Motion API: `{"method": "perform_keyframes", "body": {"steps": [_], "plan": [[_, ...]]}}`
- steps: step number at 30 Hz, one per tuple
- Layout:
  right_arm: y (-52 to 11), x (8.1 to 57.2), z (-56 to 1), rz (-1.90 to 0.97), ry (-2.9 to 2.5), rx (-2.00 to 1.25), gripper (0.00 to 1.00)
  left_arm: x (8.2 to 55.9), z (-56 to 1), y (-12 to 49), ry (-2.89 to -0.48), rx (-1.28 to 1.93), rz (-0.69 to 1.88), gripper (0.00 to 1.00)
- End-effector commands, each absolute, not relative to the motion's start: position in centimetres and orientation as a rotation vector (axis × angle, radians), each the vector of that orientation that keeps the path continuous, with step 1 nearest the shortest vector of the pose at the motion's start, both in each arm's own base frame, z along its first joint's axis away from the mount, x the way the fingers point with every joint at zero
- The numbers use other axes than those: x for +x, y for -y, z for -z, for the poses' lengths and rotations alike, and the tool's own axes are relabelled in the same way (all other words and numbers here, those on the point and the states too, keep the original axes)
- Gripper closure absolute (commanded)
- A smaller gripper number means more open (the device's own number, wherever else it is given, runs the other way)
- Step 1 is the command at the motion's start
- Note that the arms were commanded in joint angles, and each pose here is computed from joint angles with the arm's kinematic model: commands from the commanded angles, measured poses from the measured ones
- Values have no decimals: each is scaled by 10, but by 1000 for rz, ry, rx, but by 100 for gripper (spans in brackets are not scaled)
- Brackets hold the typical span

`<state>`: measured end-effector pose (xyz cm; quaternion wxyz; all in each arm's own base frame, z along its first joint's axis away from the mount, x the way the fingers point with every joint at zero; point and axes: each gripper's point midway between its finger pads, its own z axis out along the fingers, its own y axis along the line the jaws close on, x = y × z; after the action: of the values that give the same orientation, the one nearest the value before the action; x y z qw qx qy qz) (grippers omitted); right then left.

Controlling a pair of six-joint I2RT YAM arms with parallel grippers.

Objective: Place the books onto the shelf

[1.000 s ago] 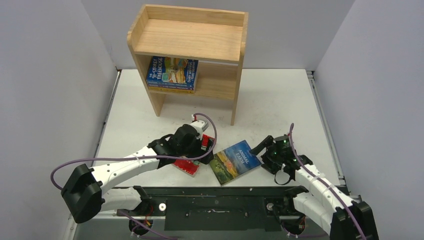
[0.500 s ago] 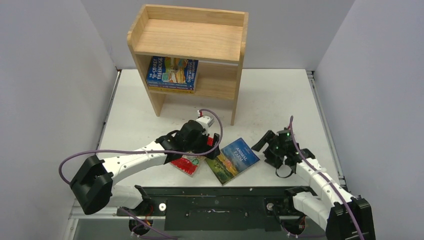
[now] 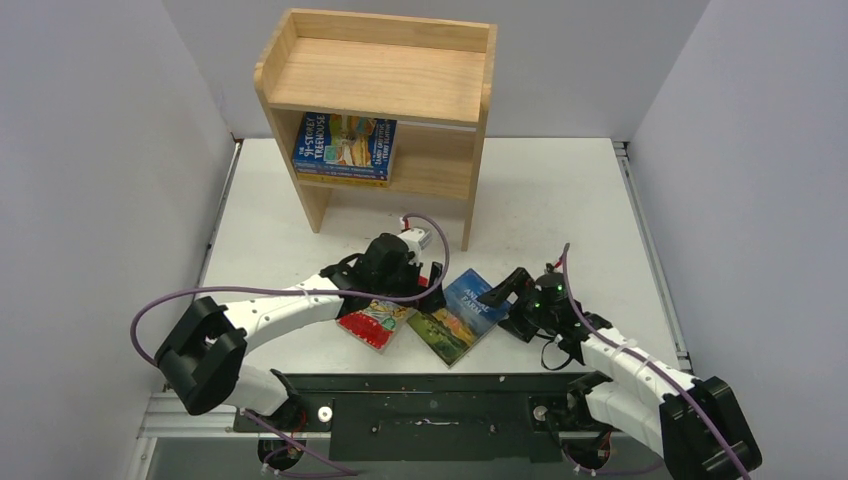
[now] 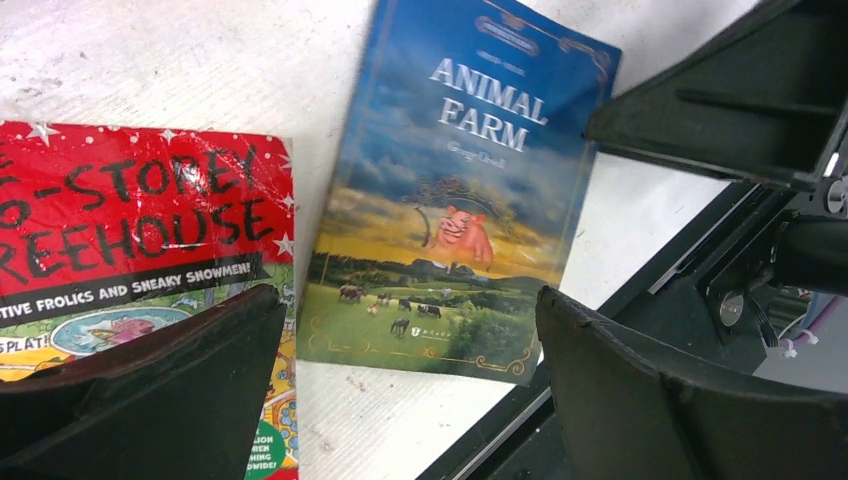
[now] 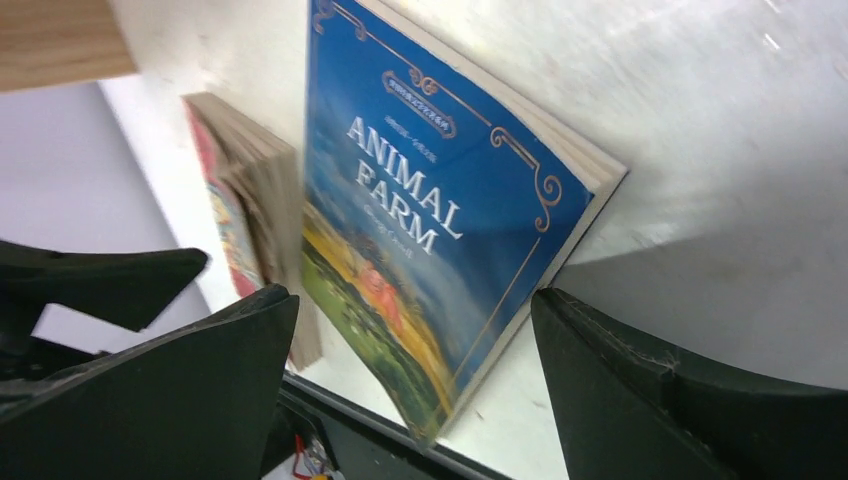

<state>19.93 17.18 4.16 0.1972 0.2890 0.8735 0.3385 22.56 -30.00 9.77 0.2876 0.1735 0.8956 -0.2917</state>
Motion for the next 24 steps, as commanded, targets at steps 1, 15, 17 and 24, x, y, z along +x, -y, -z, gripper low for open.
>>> {"method": "perform_keyframes", "body": {"steps": [1,15,17,24], "plan": [[-181,255,-93,-1124,-2118,691,10,237,-122,320,-2293,523,850,4],[-161,210,-48,-814,-2436,759,9,250,-107,340,-2339,512,855,4],[-173,204,-41,-885,-2428,780,5,252,-101,344,-2337,511,885,4],[-192,216,-42,-993,-2396,763,26,255,-77,350,-2366,525,912,4]]}}
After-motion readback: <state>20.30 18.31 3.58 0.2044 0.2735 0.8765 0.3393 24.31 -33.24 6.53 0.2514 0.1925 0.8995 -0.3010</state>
